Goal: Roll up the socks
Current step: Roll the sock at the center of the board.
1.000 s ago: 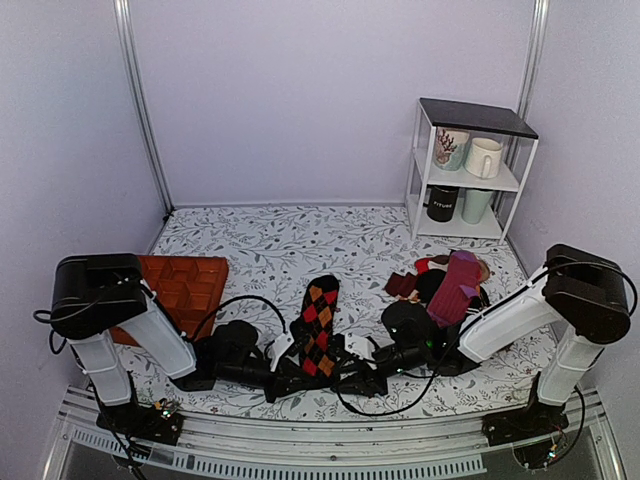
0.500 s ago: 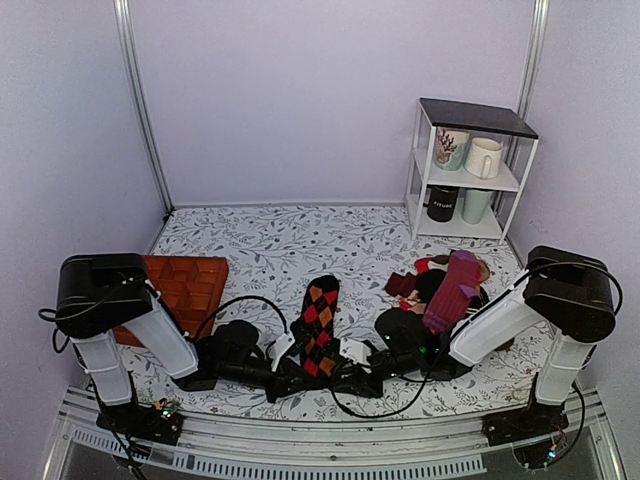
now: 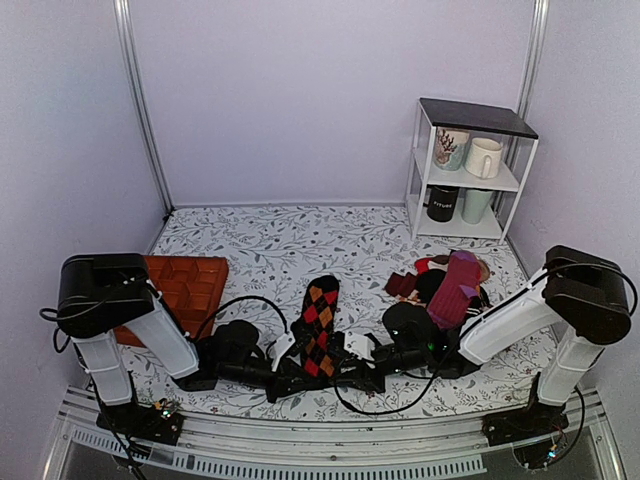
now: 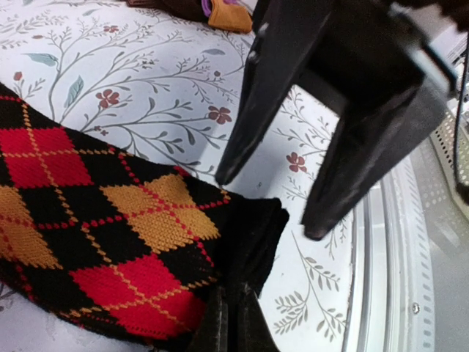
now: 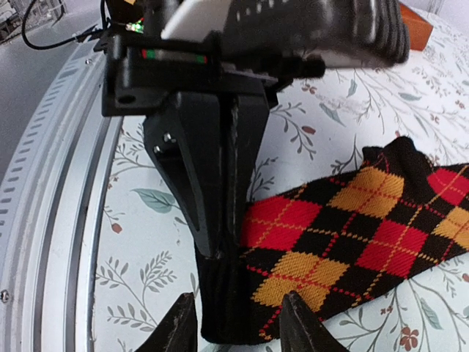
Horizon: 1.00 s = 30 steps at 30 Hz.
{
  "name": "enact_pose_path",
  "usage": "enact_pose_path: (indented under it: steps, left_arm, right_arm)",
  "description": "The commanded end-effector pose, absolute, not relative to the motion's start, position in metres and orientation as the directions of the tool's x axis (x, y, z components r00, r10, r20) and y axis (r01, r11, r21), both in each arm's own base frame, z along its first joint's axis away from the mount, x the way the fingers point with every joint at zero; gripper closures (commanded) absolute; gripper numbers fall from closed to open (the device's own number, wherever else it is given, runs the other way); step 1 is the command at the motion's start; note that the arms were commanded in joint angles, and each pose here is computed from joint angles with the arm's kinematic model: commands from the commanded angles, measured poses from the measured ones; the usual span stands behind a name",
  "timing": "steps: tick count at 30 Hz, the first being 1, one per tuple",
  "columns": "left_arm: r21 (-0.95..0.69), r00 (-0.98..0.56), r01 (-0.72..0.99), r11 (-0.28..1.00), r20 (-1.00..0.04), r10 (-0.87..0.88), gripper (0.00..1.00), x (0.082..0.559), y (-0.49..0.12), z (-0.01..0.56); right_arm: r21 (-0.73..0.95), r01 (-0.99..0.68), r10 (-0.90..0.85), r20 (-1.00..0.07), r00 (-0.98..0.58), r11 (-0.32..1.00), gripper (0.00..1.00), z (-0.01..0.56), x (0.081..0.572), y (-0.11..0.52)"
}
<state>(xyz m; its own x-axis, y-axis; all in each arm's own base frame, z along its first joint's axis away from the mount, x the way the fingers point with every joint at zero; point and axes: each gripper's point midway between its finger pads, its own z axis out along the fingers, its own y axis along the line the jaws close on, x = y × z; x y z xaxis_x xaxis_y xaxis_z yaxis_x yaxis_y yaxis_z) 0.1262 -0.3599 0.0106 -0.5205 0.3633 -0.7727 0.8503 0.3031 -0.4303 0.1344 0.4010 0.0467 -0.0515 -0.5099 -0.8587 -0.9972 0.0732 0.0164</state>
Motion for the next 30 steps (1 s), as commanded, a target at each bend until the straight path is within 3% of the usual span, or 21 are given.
enact_pose_path:
  steps: [1,8,20,29,30]
  left_arm:
    - [-0.453,-0.639,0.769,0.451,-0.518,0.569,1.00,0.096,-0.305,-0.066]
    - [-0.454,-0.638,0.769,0.449,-0.518,0.570,1.00,0.096,-0.305,-0.065]
    - [-0.461,-0.637,0.770,0.441,-0.518,0.571,1.00,0.095,-0.305,-0.065]
    - [-0.443,-0.627,0.779,0.444,-0.543,0.559,1.00,0.099,-0.307,-0.060]
    - [-0.433,-0.621,0.783,0.445,-0.553,0.555,0.93,0.101,-0.306,-0.057]
  right_arm:
    - [-0.008,-1.000,-0.454,-0.891,0.004,0.007,0.59,0.068,0.125,0.409]
    - [0.052,-0.998,-0.496,-0.868,-0.035,-0.020,0.60,0.040,0.121,0.414]
    - [0.075,-0.996,-0.553,-0.828,-0.093,0.056,0.64,0.016,0.130,0.408]
    - [0.101,-0.983,-0.605,-0.777,-0.173,0.151,0.93,-0.002,0.139,0.402]
    - [0.113,-0.982,-0.609,-0.771,-0.184,0.153,0.96,-0.003,0.138,0.402]
